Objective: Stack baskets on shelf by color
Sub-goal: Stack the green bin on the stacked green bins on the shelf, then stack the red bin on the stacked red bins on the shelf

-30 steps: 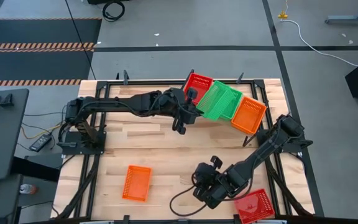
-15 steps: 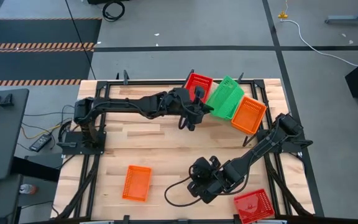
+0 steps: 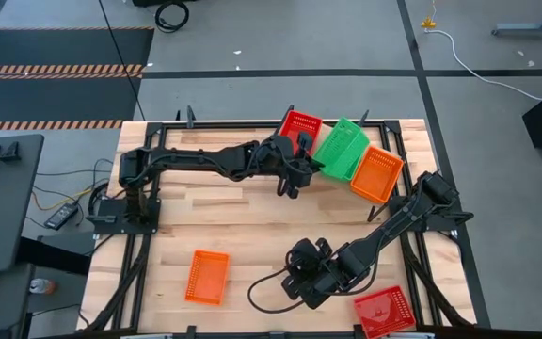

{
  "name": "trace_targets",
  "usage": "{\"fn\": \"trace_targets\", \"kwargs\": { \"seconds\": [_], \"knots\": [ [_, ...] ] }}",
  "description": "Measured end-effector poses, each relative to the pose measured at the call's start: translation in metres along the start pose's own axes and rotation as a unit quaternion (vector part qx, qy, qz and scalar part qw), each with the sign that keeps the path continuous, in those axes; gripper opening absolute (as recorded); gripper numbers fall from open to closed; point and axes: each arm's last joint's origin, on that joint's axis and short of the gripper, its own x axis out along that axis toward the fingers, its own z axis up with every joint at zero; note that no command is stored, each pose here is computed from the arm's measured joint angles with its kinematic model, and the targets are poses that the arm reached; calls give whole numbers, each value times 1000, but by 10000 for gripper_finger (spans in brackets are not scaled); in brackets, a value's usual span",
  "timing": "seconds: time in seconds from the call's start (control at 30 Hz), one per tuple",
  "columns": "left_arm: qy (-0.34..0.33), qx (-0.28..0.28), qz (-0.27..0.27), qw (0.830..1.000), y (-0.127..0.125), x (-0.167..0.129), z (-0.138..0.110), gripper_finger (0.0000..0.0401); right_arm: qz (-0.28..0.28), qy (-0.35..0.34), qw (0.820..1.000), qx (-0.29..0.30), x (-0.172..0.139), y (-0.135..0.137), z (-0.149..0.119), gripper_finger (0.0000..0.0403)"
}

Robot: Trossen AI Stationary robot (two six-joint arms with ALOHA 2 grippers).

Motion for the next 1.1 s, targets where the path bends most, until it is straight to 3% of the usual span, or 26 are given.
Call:
{"fn": "trace_targets", "kwargs": {
  "seconds": [0.43, 0.73, 0.83, 0.97, 1.1],
  "knots": [
    [27, -13, 23, 999, 2, 0, -1, 100, 5, 3, 1000, -14, -3, 1, -5, 132],
    [23, -25, 31, 999, 9, -9, 3, 112, 8, 16, 1000, -19, -3, 2, -6, 132],
    [10, -30, 32, 999, 16, -22, 11, 109, 11, 38, 999, 23, -3, 2, -7, 132],
    [-15, -32, -10, 999, 18, -43, 24, 104, 12, 109, 992, 67, -4, 1, -12, 132],
    [-51, -89, -27, 994, 19, -58, 40, 103, 11, 190, 977, 98, -8, 2, -21, 132]
  ]
}}
